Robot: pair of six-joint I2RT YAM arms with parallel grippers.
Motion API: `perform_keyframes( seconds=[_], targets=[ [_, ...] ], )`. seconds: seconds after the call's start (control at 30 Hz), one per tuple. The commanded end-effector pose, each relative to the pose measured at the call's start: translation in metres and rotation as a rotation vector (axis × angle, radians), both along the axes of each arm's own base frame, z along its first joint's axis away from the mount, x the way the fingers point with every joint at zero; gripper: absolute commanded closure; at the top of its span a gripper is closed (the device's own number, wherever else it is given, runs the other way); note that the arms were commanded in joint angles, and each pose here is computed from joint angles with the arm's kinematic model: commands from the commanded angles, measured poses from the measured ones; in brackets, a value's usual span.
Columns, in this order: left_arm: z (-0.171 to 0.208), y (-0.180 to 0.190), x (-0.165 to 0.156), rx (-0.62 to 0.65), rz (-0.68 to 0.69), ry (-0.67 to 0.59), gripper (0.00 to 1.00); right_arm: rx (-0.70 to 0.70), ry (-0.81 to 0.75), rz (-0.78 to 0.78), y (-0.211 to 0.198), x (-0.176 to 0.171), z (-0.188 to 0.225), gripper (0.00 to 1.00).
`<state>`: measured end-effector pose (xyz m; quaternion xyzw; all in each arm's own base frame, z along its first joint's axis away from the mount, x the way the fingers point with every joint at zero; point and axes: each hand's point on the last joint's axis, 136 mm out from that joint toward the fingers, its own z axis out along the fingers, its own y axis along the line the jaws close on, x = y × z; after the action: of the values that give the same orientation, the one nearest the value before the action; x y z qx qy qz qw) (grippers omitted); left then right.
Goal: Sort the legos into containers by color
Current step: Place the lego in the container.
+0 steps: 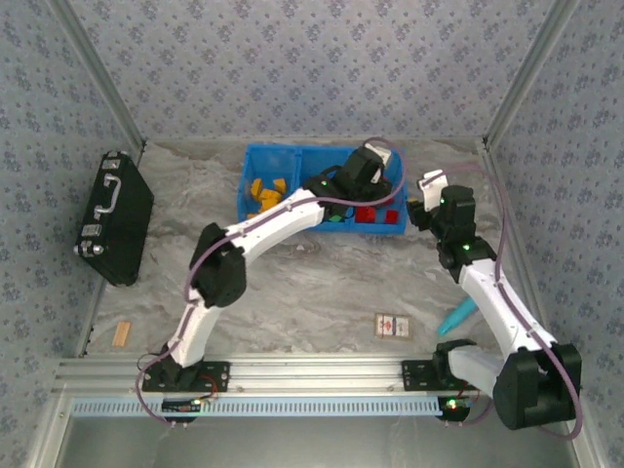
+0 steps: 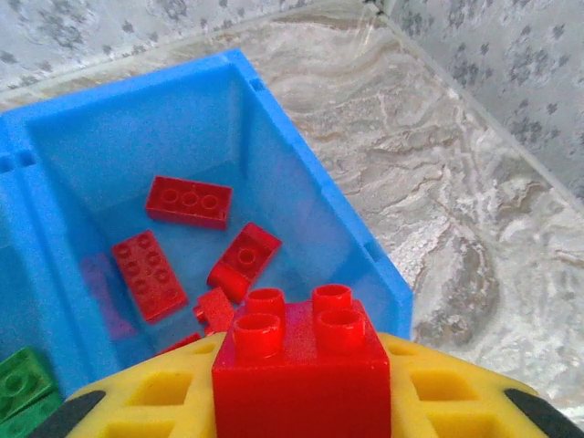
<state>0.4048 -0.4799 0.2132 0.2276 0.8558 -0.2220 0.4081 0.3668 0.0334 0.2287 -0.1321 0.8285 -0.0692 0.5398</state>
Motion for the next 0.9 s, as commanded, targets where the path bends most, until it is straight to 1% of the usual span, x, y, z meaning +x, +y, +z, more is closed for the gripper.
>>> perform_keyframes(
  seconds=[0.0,0.1,0.23,0.4,0.5,0.57,0.67,0.77,0.83,0.87],
  targets=[
    [-0.029,-0.007,0.011,0.059,-0.028,0.039,0.64,0.047,-0.040,-0.084,-0.020,-0.008,0.015,0.37],
    [-0.039,-0.013,0.020,0.069,-0.024,0.056,0.63,0.082,-0.058,-0.084,-0.025,-0.013,0.022,0.37],
    [-0.050,-0.014,0.027,0.073,-0.018,0.067,0.61,0.091,-0.059,-0.098,-0.031,-0.016,0.022,0.37],
    [-0.068,-0.011,0.023,0.112,-0.027,0.114,0.53,0.073,-0.051,-0.107,-0.041,-0.014,0.022,0.35],
    [-0.074,-0.009,0.018,0.127,-0.034,0.129,0.46,0.055,-0.059,-0.127,-0.052,-0.012,0.031,0.35],
    [-0.070,-0.009,0.016,0.118,-0.039,0.129,0.46,0.060,-0.070,-0.140,-0.058,-0.012,0.038,0.35],
    [-0.039,-0.008,0.014,0.071,-0.054,0.085,0.45,0.088,-0.079,-0.140,-0.059,-0.012,0.039,0.35],
    [0.020,0.007,0.011,0.024,-0.062,-0.061,0.41,0.151,-0.045,-0.117,-0.051,-0.014,0.020,0.35],
    [0.062,0.033,0.007,0.019,-0.045,-0.176,0.39,0.210,0.001,-0.098,-0.043,-0.018,-0.003,0.35],
    [0.074,0.048,0.004,0.032,-0.031,-0.212,0.38,0.239,0.021,-0.079,-0.038,-0.020,-0.013,0.35]
  ],
)
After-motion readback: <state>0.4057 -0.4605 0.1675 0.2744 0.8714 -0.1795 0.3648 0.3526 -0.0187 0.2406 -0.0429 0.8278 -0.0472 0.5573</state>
